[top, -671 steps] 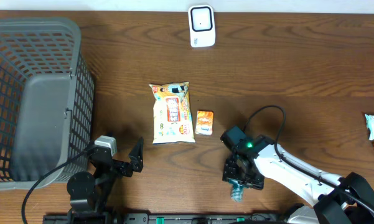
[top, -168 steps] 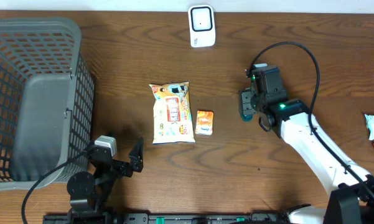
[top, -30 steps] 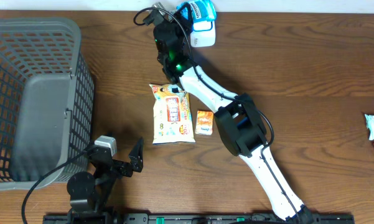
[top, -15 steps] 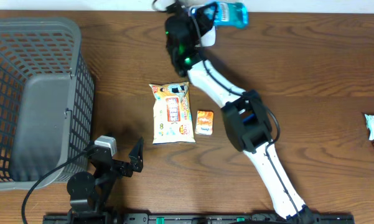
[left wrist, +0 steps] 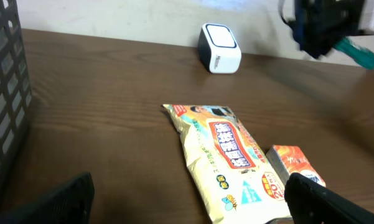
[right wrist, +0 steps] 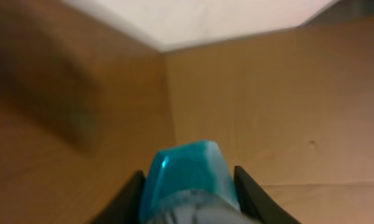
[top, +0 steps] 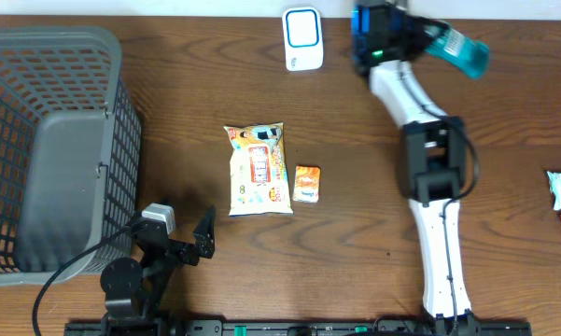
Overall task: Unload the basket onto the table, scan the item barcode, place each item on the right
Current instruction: 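Carry the Listerine bottle to the far right edge and release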
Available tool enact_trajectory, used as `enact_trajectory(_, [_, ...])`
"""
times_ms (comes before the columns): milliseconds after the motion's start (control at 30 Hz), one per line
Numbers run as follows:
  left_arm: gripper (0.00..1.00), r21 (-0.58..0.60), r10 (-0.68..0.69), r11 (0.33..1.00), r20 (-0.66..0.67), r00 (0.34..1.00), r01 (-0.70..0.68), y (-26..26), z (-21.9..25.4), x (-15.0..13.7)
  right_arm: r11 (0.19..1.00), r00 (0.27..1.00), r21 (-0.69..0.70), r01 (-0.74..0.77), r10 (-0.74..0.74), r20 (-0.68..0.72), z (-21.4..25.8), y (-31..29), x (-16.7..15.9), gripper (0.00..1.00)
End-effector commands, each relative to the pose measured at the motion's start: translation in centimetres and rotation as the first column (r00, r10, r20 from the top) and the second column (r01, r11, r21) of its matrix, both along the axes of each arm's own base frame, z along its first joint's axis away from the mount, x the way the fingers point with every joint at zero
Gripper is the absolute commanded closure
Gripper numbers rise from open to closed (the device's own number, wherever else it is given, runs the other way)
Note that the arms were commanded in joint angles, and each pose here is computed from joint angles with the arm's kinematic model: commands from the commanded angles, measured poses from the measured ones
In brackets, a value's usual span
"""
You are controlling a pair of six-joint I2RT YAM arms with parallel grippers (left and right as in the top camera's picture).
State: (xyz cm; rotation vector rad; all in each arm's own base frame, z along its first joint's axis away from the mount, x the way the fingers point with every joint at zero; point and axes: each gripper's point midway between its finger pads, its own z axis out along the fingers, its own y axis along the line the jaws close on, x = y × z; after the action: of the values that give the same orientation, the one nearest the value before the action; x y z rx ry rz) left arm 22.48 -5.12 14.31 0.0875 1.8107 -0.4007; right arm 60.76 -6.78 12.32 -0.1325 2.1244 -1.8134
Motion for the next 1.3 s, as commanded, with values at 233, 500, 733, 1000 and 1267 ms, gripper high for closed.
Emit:
enact_trajectory(233, [0.02, -0.006, 0.008, 1.0, -0.033, 0.999, -0.008, 0.1, -1.2, 0.0, 0.907, 0.954, 0.34, 0.249, -0.291, 0.077, -3.8, -14.8, -6.6, 0.81])
enact_trajectory(500, [0.02, -0.006, 0.008, 1.0, -0.033, 0.999, -0.008, 0.1, -1.2, 0.0, 0.8, 0.917, 0.49, 0.345, -0.399, 0.005, -6.8, -20.6, -10.3, 0.71])
enact_trajectory(733, [0.02, -0.006, 0.008, 1.0, -0.033, 0.999, -0.008, 0.1, -1.2, 0.0, 0.717, 0.884, 0.578, 0.39, -0.468, -0.016, -8.3, -23.1, -12.5, 0.4])
enact_trajectory(1000, [0.02, -0.006, 0.008, 1.0, -0.033, 0.999, -0.008, 0.1, -1.2, 0.0, 0.69, 0.841, 0.631, 0.354, -0.53, 0.107, -3.3, -24.5, -13.3, 0.01])
enact_trajectory(1267, [0.02, -0.006, 0.008, 1.0, -0.033, 0.999, -0.008, 0.1, -1.2, 0.0, 0.66, 0.779, 0.744, 0.103, -0.519, 0.352, 9.1, -22.0, -12.9, 0.01])
